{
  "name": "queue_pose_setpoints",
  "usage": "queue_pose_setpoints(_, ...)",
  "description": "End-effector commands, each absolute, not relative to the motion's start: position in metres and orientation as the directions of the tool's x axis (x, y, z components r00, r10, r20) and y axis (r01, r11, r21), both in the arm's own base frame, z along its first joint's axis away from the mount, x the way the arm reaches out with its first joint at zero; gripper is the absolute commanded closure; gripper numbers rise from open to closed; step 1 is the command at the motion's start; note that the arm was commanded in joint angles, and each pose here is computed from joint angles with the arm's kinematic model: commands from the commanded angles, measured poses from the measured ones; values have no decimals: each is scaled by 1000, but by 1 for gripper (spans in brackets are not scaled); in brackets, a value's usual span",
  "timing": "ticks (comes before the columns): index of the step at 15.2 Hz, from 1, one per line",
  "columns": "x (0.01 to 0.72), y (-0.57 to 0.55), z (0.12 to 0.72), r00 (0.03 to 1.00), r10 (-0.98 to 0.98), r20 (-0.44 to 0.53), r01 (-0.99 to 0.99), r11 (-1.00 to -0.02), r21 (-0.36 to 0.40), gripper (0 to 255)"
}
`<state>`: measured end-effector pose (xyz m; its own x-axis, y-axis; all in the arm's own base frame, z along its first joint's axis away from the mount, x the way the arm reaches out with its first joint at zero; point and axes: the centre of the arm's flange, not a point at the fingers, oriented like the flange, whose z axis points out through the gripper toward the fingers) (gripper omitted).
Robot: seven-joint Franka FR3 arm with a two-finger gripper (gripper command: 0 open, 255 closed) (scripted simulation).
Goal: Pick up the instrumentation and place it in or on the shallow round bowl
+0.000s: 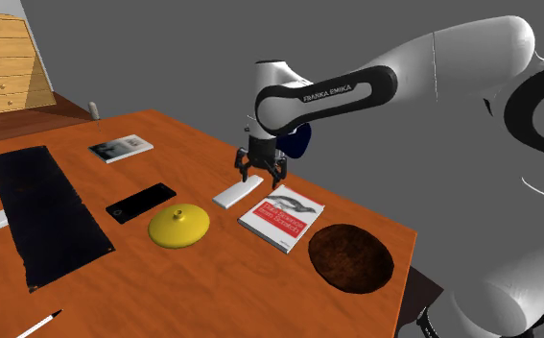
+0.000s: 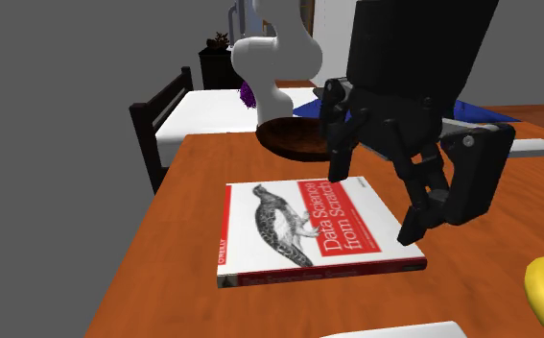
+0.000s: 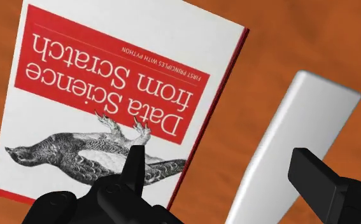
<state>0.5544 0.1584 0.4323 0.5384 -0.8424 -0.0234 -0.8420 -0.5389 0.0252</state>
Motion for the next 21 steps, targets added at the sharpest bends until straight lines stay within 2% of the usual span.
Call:
queue_pose_setpoints(1,578,158,419,471,-882,-19,-882,-471,22,0)
queue_pose_setpoints(8,656,146,380,238,-971,-8,-971,-238,8,0)
queue_pose_setpoints(15,656,146,343,238,-971,-8,-971,-238,8,0)
queue_pose_setpoints(21,656,146,340,238,-971,-8,-971,-238,8,0)
